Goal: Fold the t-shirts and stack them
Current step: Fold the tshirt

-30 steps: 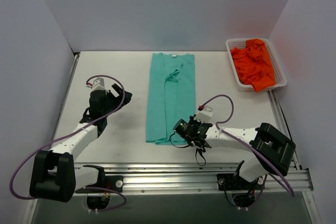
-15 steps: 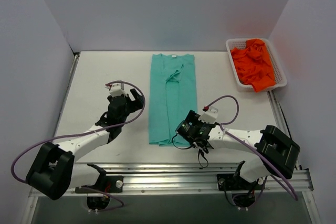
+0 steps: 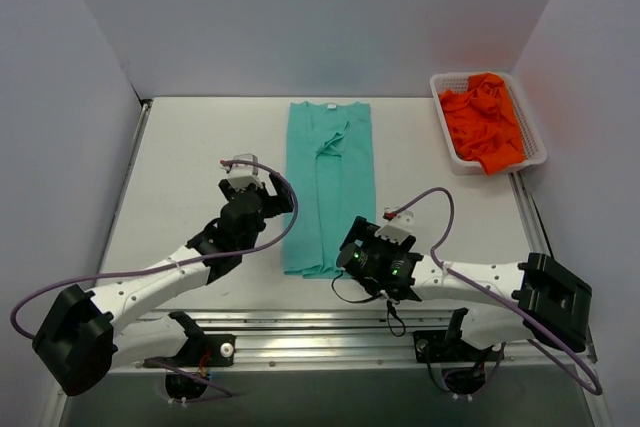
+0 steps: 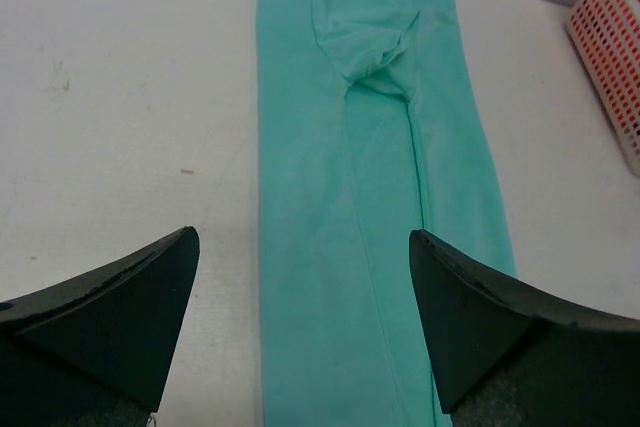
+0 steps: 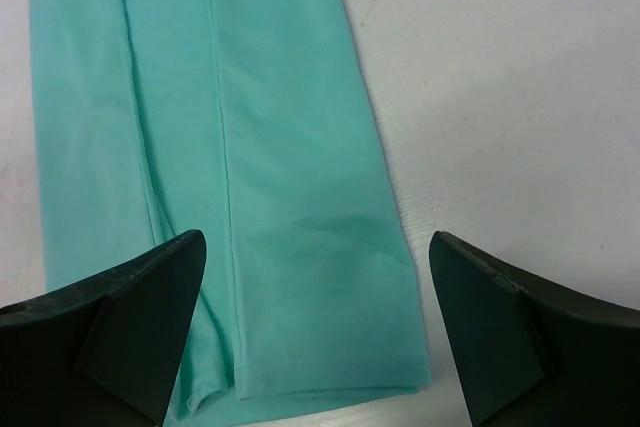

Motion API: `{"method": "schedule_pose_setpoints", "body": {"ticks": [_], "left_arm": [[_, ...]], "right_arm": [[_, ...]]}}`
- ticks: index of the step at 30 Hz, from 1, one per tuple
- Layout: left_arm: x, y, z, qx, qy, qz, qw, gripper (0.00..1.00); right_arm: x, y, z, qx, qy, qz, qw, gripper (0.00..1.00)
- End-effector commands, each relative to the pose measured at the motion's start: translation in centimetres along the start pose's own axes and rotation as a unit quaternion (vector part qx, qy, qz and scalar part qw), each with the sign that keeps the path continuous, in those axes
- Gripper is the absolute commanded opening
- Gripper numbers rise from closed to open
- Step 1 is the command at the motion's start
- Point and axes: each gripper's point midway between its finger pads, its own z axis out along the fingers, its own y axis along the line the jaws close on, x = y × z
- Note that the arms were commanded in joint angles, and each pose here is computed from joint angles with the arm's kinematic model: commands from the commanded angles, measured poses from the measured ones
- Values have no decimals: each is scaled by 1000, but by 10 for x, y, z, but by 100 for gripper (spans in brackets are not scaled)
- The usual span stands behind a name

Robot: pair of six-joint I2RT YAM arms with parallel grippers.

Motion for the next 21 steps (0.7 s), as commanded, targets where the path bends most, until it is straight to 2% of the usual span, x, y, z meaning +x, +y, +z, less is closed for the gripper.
{"method": "schedule_pose_setpoints", "body": {"ticks": [1, 5, 9, 15, 21], "left_arm": [[16, 3, -15, -37, 44, 8, 998, 95], [43, -8, -37, 11, 85, -2, 996, 94], [67, -1, -58, 6, 121, 4, 993, 95], [90, -13, -72, 37, 156, 4, 987, 95], [102, -22, -77, 51, 170, 12, 984, 95]], "right_arm": [[-8, -4, -2, -10, -24, -16, 1000, 90], [-4, -9, -12, -40, -2, -6, 999, 89], [-3, -22, -23, -44, 3, 4, 999, 89], [-6, -30, -31, -50, 6, 2, 999, 89], [-7, -16, -42, -77, 6, -12, 997, 89]]}}
